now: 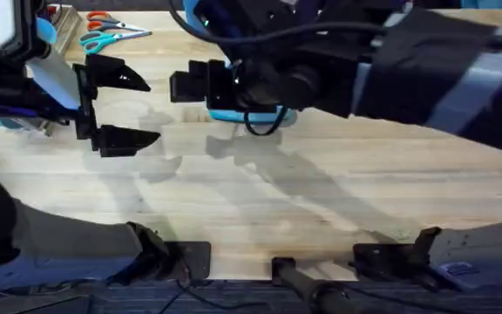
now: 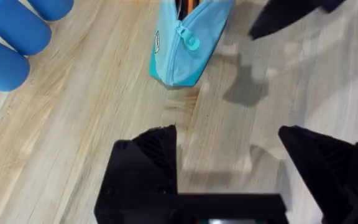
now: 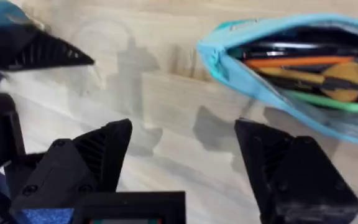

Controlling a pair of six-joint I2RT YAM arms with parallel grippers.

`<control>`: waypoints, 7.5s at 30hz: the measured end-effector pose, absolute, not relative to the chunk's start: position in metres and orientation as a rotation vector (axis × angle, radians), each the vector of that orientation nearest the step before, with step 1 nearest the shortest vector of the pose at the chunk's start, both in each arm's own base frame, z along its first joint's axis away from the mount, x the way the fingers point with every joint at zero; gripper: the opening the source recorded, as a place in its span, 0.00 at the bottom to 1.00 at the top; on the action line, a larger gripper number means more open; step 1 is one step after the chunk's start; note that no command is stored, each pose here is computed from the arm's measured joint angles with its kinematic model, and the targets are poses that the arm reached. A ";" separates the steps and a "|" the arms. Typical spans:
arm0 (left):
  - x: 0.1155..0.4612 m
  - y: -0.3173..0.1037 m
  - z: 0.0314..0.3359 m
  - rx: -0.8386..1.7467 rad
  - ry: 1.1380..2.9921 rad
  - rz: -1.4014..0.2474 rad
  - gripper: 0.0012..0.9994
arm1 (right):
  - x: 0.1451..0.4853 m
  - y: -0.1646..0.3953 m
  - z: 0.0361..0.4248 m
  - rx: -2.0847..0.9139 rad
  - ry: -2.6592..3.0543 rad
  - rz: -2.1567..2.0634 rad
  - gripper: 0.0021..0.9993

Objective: Unzip the bag, pick up the pens from the table one at a time and place them inside, then zip the bag closed.

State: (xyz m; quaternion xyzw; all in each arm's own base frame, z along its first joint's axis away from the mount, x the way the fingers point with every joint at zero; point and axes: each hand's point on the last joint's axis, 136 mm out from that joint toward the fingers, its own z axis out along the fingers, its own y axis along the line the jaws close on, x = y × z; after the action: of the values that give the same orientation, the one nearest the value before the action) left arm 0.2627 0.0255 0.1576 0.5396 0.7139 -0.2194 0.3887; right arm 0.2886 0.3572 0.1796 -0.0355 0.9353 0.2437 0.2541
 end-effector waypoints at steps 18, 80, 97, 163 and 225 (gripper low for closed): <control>0.263 0.025 0.158 1.372 1.816 -0.558 0.99 | 0.322 0.384 0.143 -0.061 2.477 0.642 1.00; 0.264 0.026 0.158 1.374 1.812 -0.551 0.99 | 0.351 0.371 0.157 -0.075 2.356 0.547 0.03; 0.300 0.015 0.160 1.443 1.674 -0.420 0.99 | 0.351 0.371 0.157 -0.076 2.355 0.547 0.03; 0.372 -0.094 0.101 1.293 1.574 -0.862 0.05 | 0.356 0.366 0.157 -0.059 2.352 0.542 0.03; 0.372 -0.097 0.101 1.307 1.563 -0.860 0.04 | 0.391 0.188 0.155 0.188 2.519 0.097 0.03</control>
State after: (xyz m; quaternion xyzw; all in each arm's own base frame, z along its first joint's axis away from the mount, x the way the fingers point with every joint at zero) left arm 0.3722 -0.0973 0.1006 0.5283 0.6317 -0.3476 0.4485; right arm 0.3911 0.1877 0.1553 0.0709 0.9499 0.0364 0.3023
